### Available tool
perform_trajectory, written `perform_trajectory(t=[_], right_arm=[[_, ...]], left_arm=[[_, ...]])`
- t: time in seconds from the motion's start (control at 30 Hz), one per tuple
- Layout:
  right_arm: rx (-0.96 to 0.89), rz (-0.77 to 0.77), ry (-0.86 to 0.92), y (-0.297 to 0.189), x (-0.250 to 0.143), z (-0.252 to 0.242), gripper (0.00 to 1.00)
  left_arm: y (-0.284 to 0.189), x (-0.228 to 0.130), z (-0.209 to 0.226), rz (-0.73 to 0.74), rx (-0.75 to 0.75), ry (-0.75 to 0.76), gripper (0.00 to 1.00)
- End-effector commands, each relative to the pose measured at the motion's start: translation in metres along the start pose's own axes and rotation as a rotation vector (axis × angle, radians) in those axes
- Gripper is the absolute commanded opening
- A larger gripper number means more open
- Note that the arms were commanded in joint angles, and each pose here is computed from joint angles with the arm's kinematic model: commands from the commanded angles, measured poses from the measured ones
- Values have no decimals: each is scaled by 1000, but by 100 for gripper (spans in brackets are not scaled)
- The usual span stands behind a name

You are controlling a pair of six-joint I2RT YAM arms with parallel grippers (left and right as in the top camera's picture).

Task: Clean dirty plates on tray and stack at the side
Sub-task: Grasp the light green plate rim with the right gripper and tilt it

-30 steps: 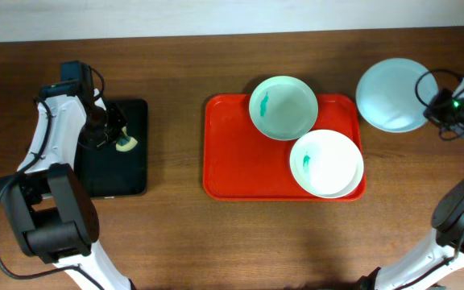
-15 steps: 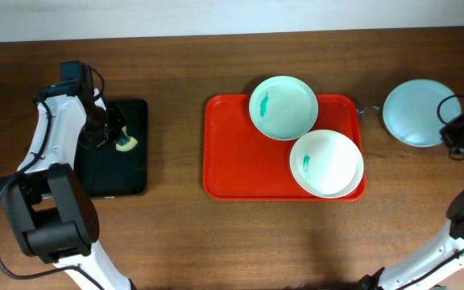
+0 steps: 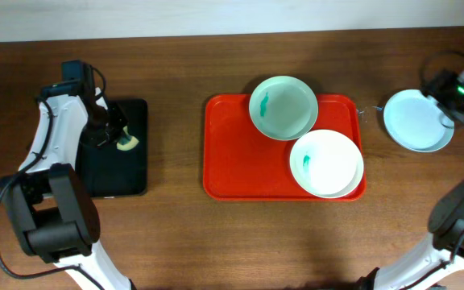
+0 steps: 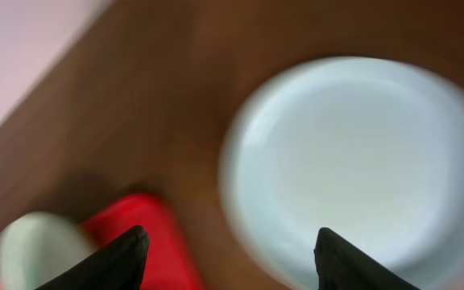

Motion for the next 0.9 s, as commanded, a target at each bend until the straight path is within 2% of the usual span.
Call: perform_trajectory(t=[0.0,0.1,0.13,0.27,0.43,0.67,0.7,0.77,0.83,0.87], right_arm=[[104,70,-264,24,-23,67,67],[142,160,-474,57,-56,113,64],[118,185,-509,69,-68,124,61],[31,234,-627,109,-105,156,61],[-75,264,-641,137,-127,161,57],[-88,330,-620,159,-139,149,54],[-89,333,-619,160,-139,148,47],[-38,349,-609,159,-141,151,18],[13,365,-600,159,-143,155,4],[74,384,-589,157,-145,159,4]], left_arm=[[-4,-3,-17,-17,-24,75,0],[-3,-5,-24,-17,-27,93,0],[-2,-6,-27,-16,-28,101,0],[-1,-11,-36,-10,-31,156,0],[0,-12,-37,-9,-31,158,0],[-1,-12,-37,-9,-31,158,0],[-1,-12,-37,-9,-31,158,0],[0,-12,-37,-9,-31,158,0],[-1,-12,-37,-10,-32,158,0],[0,-12,-37,-9,-32,158,0]])
Point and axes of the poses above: each gripper's point midway between its finger pads, its own y axis out along the fingers, its own z axis along the line the jaws close on, x = y × z, the point moved 10 cm from there along -y, back along the fingers, and after that the axes turned 1 degree about y, right-handed, at the moved point
